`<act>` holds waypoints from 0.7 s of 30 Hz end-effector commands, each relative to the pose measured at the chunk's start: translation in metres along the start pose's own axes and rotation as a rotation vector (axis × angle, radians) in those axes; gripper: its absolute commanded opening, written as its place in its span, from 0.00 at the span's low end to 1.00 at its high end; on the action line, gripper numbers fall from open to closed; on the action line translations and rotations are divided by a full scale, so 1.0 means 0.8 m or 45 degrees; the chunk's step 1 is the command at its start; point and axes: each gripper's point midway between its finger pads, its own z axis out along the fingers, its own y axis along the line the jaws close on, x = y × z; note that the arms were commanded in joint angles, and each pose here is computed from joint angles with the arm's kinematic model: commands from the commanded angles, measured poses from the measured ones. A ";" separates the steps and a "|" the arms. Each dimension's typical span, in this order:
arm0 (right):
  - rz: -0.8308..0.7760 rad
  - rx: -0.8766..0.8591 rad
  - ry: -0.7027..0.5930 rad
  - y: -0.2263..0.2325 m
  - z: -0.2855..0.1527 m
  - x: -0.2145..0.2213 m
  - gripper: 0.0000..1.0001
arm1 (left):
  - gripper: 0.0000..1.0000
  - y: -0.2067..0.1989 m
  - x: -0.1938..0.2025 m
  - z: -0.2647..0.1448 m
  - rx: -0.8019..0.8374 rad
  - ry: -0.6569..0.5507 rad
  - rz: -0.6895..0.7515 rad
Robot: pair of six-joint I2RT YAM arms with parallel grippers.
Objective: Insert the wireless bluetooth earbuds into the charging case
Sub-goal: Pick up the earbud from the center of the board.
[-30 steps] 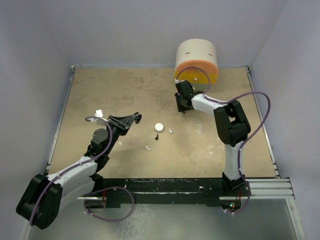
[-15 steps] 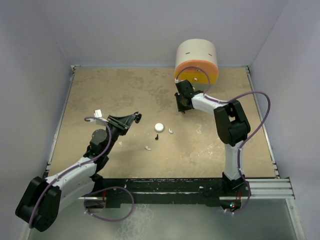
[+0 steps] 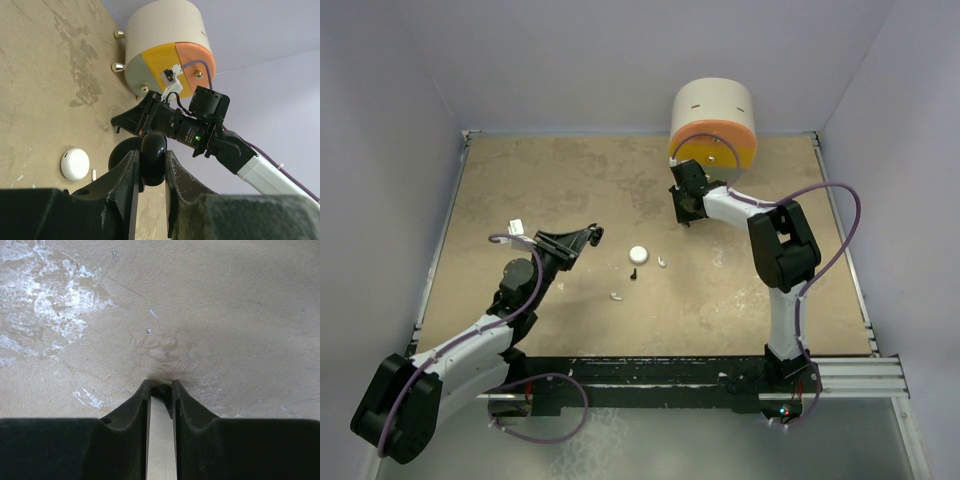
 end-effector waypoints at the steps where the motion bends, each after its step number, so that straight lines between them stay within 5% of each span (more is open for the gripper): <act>1: -0.055 0.018 0.205 -0.005 0.006 0.059 0.10 | 0.00 -0.009 -0.003 -0.003 0.050 -0.009 0.002; 6: -0.011 -0.027 -0.005 0.002 -0.022 0.000 0.00 | 0.00 -0.010 -0.001 -0.001 0.046 0.005 0.006; 14: 0.049 -0.179 -0.513 0.017 -0.105 -0.099 0.00 | 0.00 -0.012 0.005 0.015 0.024 0.042 0.027; 21: 0.014 -0.461 -0.896 0.064 -0.168 -0.122 0.00 | 0.00 -0.018 0.016 0.040 0.015 0.095 0.020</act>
